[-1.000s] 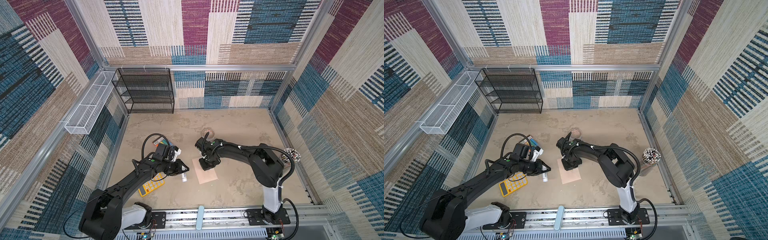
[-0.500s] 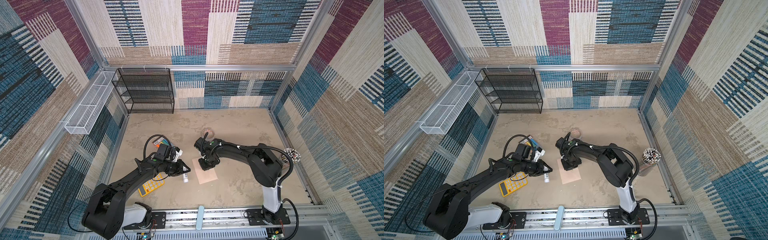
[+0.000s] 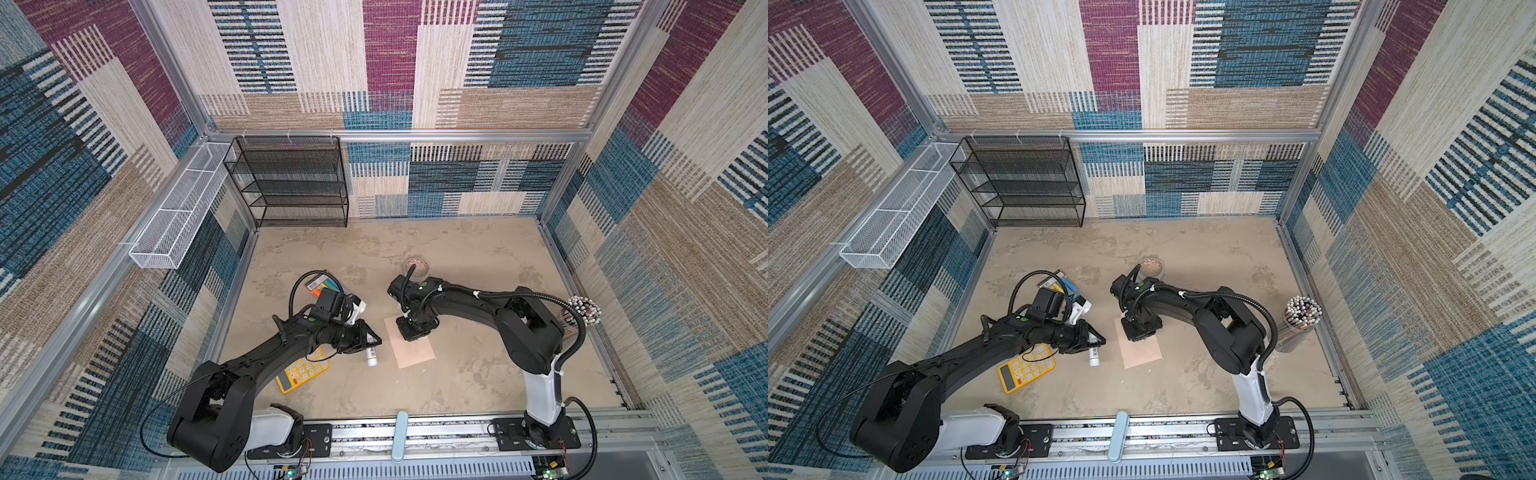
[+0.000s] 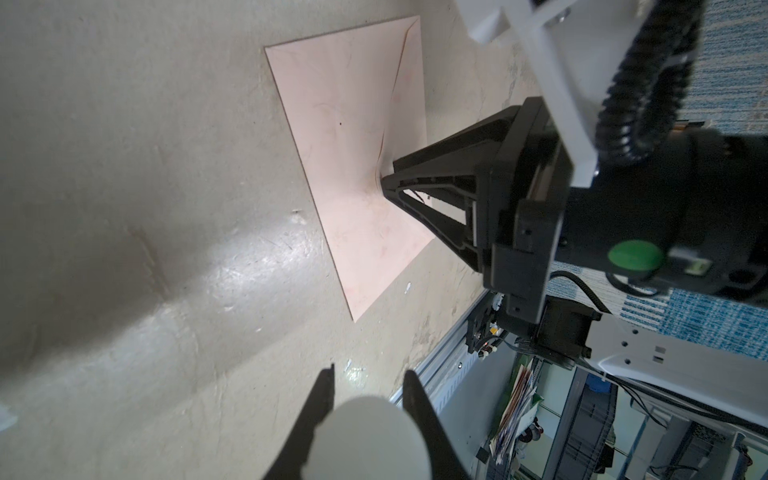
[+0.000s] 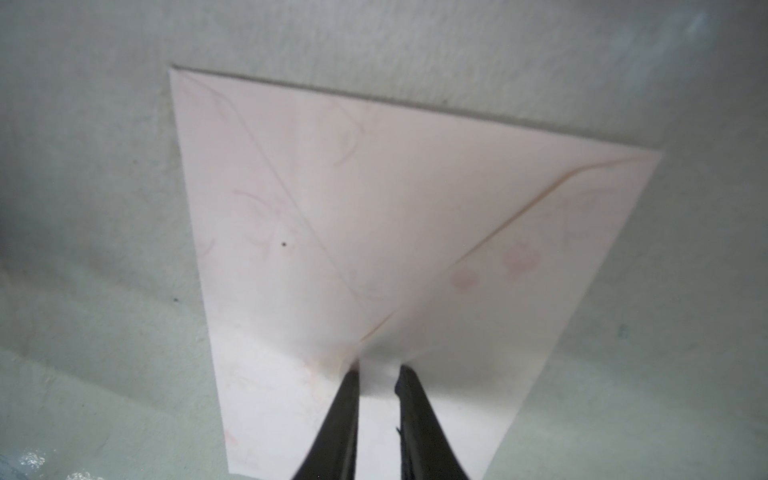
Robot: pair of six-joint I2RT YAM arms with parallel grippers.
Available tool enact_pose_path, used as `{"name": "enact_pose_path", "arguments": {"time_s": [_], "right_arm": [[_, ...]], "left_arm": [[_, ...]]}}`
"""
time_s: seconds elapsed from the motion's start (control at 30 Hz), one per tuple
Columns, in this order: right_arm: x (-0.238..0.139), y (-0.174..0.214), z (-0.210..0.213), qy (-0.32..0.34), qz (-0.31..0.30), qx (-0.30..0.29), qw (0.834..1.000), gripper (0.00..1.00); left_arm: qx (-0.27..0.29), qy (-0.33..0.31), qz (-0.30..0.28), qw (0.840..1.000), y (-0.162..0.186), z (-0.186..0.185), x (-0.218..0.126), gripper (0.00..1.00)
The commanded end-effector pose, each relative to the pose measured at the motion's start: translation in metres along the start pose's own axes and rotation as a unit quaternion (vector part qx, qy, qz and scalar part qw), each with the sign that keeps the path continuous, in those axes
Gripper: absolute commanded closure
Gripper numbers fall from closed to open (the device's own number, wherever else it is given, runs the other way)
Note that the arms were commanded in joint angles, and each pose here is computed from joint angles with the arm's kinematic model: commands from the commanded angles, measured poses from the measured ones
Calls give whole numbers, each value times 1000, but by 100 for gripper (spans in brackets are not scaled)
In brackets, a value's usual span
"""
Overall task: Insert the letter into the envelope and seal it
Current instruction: 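Hold the right gripper pressed on the closed flap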
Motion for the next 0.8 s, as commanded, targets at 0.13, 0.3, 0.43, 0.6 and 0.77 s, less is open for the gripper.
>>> {"name": "enact_pose_path", "arguments": {"time_s": [0.13, 0.3, 0.43, 0.6, 0.77], "right_arm": [[36, 4, 13, -48, 26, 2, 998, 78], [35, 4, 13, -47, 26, -2, 999, 83], [36, 4, 13, -44, 27, -2, 999, 86], [37, 4, 13, -48, 28, 0, 998, 84], [38, 3, 14, -54, 26, 3, 998, 81]], "left_arm": [[5, 10, 0, 1000, -1, -2, 2, 100], [8, 10, 1, 1000, -1, -3, 2, 100], [9, 7, 3, 1000, 0, -3, 3, 100], [10, 6, 1, 1000, 0, -3, 2, 100], [12, 7, 1, 1000, 1, -4, 1, 100]]}}
Point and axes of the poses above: each gripper's point midway between its finger pads, its own x axis out along the fingers, its own z axis along the line the jaws close on, y = z × x, the point moved 7 cm from there along -x, back along the fingers, and after that the axes turned 5 degrees about -x, right-handed, at the moved point
